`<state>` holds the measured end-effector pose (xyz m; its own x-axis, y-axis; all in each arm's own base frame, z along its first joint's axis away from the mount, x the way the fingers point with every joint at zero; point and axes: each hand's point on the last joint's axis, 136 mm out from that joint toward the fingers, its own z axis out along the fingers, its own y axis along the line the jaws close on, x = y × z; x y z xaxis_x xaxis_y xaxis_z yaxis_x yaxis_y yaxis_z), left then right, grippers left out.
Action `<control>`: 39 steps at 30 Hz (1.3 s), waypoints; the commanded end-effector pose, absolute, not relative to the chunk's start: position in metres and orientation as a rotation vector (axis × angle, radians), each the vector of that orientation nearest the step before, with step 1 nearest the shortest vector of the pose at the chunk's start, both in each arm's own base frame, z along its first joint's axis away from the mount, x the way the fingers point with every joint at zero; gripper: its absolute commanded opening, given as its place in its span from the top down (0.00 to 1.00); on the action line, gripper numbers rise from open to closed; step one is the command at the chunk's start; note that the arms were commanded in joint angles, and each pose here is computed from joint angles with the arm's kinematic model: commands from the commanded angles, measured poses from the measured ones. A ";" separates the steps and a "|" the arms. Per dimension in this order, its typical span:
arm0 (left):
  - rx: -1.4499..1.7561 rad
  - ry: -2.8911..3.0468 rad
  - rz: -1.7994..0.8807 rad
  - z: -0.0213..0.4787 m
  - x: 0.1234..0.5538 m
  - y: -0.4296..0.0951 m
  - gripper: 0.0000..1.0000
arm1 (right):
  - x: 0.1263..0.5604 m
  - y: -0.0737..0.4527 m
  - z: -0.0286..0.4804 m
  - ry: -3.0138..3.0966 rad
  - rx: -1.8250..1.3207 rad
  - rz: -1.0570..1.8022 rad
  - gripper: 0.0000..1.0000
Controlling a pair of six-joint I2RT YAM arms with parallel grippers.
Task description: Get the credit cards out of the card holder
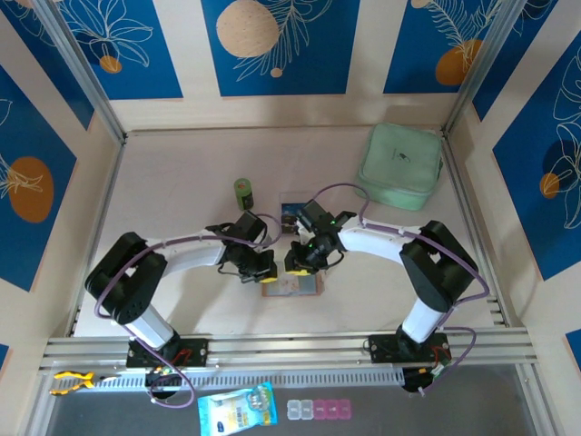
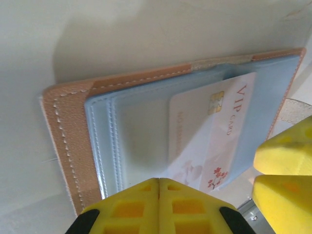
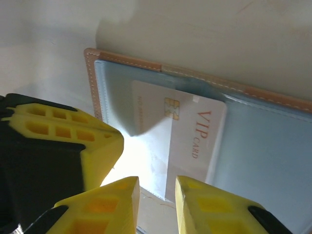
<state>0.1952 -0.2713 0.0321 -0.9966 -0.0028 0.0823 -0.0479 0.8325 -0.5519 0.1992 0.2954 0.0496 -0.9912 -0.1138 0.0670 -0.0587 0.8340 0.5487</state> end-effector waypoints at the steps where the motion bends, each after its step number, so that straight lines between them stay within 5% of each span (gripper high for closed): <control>1: 0.019 -2.952 0.835 0.027 0.192 -0.265 0.93 | 0.191 0.301 0.041 -2.855 0.148 -0.868 0.73; 39: -0.001 -2.997 0.683 0.017 0.186 -0.241 0.94 | 0.182 0.312 0.033 -2.796 0.159 -0.880 0.70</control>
